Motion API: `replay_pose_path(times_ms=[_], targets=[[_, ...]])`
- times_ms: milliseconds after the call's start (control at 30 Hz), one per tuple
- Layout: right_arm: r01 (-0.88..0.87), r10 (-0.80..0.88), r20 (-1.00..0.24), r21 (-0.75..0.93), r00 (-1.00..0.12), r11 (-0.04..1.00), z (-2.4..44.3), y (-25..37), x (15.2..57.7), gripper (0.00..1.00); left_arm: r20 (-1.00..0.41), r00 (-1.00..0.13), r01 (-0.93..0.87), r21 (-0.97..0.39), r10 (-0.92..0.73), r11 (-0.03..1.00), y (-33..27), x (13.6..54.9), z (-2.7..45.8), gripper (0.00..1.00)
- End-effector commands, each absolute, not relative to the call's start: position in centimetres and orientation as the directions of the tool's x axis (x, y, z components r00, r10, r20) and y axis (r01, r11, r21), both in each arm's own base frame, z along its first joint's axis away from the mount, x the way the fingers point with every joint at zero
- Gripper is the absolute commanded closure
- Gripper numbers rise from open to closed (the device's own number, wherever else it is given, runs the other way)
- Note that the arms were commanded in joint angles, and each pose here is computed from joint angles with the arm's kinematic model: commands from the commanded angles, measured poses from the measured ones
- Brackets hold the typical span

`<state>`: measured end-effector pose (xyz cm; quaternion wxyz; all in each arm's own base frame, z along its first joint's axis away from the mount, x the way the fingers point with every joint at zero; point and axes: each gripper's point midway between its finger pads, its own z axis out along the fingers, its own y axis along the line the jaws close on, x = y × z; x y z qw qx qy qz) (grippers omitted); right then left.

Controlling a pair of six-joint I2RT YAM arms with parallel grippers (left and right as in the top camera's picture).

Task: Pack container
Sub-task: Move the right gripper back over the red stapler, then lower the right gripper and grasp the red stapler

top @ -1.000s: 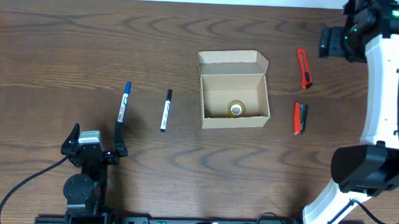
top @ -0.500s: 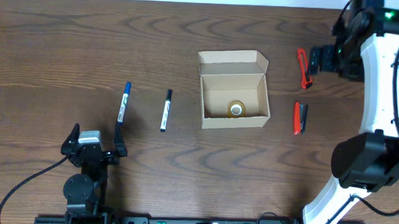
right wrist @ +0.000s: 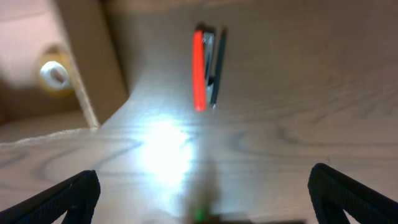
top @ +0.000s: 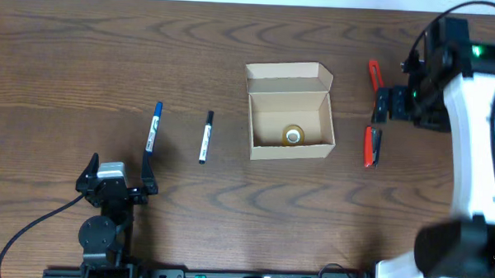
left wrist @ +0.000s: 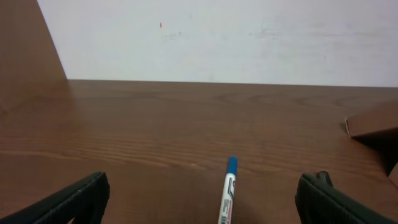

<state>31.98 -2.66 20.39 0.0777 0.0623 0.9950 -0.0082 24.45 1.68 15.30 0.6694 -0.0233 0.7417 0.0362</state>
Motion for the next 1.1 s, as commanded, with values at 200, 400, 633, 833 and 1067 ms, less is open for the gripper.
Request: replay_pose_path(times_ms=[200,400,633,833,1067], targets=[[0.139,0.143,-0.299,0.034,-0.943,0.990,16.4,-2.1,29.6,0.01,-0.986,-0.162,-0.067,0.037,0.025,0.997,1.5,24.3,13.5,0.05],[0.117,0.122,-0.278,0.035,-0.953,0.992,12.8,-2.4,31.3,0.01,-0.986,-0.162,-0.067,0.037,0.025,0.997,1.5,24.3,13.5,0.05],[0.106,0.108,-0.246,0.022,-0.963,0.994,9.3,-2.9,33.7,0.01,-0.986,-0.162,-0.067,0.037,0.025,0.997,1.5,24.3,13.5,0.05],[0.034,0.034,-0.267,0.002,-0.963,0.999,8.2,-3.0,35.2,0.01,-0.986,-0.162,-0.067,0.037,0.025,0.997,1.5,24.3,13.5,0.05],[0.027,0.026,-0.247,-0.002,-0.969,1.000,6.8,-3.7,35.6,0.01,-0.986,-0.162,-0.067,0.037,0.025,0.997,1.5,24.3,13.5,0.05]])
